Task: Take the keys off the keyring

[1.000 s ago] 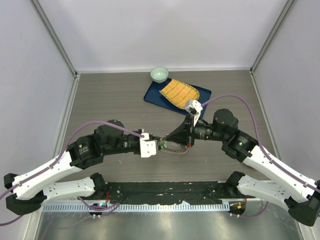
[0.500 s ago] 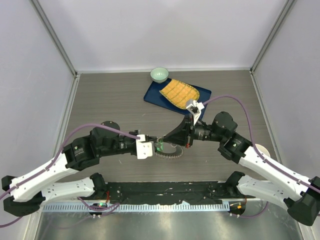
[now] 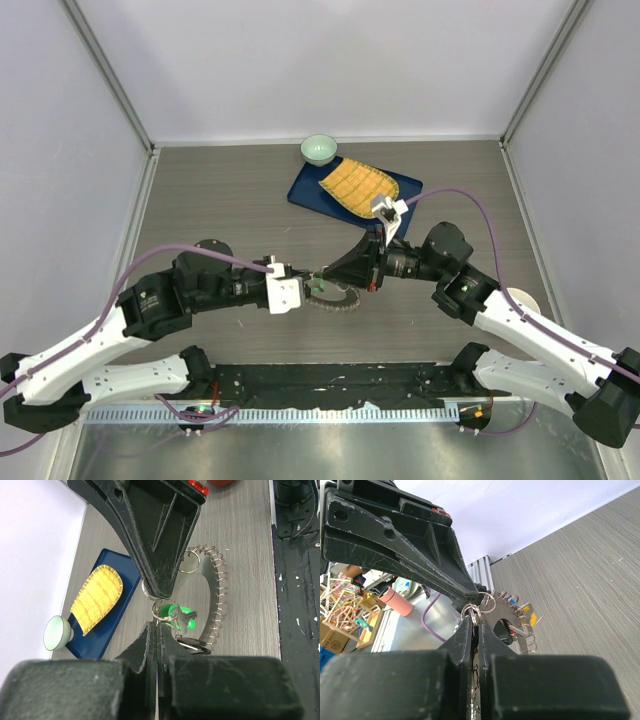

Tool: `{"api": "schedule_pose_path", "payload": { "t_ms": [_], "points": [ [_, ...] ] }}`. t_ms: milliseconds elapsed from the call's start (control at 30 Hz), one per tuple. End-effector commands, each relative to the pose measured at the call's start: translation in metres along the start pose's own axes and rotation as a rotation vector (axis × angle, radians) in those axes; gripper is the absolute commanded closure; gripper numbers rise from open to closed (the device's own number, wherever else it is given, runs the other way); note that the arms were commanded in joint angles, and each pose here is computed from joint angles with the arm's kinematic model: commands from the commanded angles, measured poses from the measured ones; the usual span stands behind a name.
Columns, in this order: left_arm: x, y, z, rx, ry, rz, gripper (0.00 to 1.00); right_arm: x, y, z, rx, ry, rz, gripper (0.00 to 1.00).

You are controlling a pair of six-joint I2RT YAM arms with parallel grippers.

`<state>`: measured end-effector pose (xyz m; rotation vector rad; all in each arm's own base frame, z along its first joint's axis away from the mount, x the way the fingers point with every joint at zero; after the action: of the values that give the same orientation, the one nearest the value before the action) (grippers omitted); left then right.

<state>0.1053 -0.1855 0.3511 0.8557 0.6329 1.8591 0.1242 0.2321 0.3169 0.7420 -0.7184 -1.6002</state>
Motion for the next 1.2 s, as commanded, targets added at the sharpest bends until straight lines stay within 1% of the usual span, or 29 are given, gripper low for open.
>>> {"api": "schedule_pose_path", "payload": {
  "t_ms": [0,33,67,100,133,233,533,567,667,733,800,833,867,900,933,967,1000,1033,1067,1100,1133,1167],
  "points": [
    [0.002,0.007,0.009,0.011,0.048,-0.023,1.00,-0.002,0.011,0.007,0.033,0.017,-0.047,0.95],
    [0.001,0.006,0.008,0.011,0.045,-0.021,1.00,-0.002,0.011,0.007,0.032,0.011,-0.049,0.95],
    [0.000,0.005,0.008,0.014,0.041,-0.015,1.00,-0.002,0.011,0.007,0.033,0.009,-0.049,0.93],
    [-0.001,0.005,0.007,0.015,0.035,-0.012,1.00,-0.002,0.012,0.006,0.035,0.002,-0.054,0.86],
    [-0.002,0.004,0.006,0.016,0.031,-0.008,1.00,-0.001,0.013,0.007,0.036,-0.006,-0.061,0.65],
    [-0.005,0.002,0.005,0.019,0.024,0.002,1.00,0.000,0.019,0.006,0.048,-0.053,-0.083,0.50],
    [-0.015,-0.001,0.003,0.021,-0.021,0.033,1.00,0.008,0.028,0.002,0.076,-0.190,-0.137,0.35],
    [-0.016,-0.003,0.003,0.024,-0.021,0.037,1.00,0.010,0.031,0.000,0.090,-0.224,-0.158,0.35],
    [-0.022,-0.006,0.001,0.031,-0.034,0.044,1.00,0.018,0.028,-0.007,0.129,-0.304,-0.163,0.34],
    [-0.026,-0.011,0.000,0.044,-0.034,0.057,1.00,0.024,0.018,-0.017,0.117,-0.372,-0.145,0.34],
    [-0.031,-0.025,-0.001,0.095,0.007,0.097,1.00,0.028,0.008,-0.028,0.088,-0.439,-0.125,0.34],
    [-0.032,-0.029,0.001,0.138,0.059,0.101,1.00,0.028,-0.001,-0.035,0.066,-0.459,-0.102,0.35],
    [-0.029,-0.029,0.009,0.200,0.154,0.068,1.00,0.028,-0.007,-0.040,0.049,-0.472,-0.087,0.35],
    [-0.027,-0.035,0.013,0.244,0.234,0.081,1.00,0.027,-0.013,-0.044,0.031,-0.466,-0.069,0.35],
    [-0.028,-0.050,0.011,0.288,0.301,0.117,0.95,0.028,-0.026,-0.052,0.009,-0.482,-0.034,0.37],
    [-0.022,-0.057,0.025,0.332,0.407,0.108,0.90,0.026,-0.035,-0.060,-0.013,-0.492,0.003,0.38],
    [-0.019,-0.061,0.029,0.424,0.457,0.093,0.88,0.023,-0.042,-0.064,-0.023,-0.488,0.028,0.40],
    [-0.016,-0.069,0.032,0.479,0.493,0.099,0.68,0.021,-0.052,-0.068,-0.030,-0.486,0.061,0.43],
    [-0.007,-0.083,0.046,0.563,0.586,0.120,0.58,0.013,-0.067,-0.069,-0.033,-0.476,0.124,0.43],
    [-0.006,-0.092,0.050,0.687,0.614,0.119,0.48,0.006,-0.073,-0.065,-0.014,-0.447,0.142,0.44],
    [0.003,-0.109,0.058,0.779,0.649,0.149,0.29,0.000,-0.079,-0.064,0.030,-0.447,0.166,0.43],
    [0.006,-0.113,0.063,0.835,0.666,0.148,0.26,-0.008,-0.092,-0.065,0.051,-0.433,0.224,0.43]
  ]
}}
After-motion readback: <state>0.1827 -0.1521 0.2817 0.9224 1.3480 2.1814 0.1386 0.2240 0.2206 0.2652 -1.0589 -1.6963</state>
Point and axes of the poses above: each gripper's point midway between its finger pads, its own x axis back along the fingers, its own z axis along the line the jaws close on, y = z × x, the point moved 8 cm from there along x, back along the fingers, and after that the axes turned 9 degrees about -x, right-handed, at the moved point
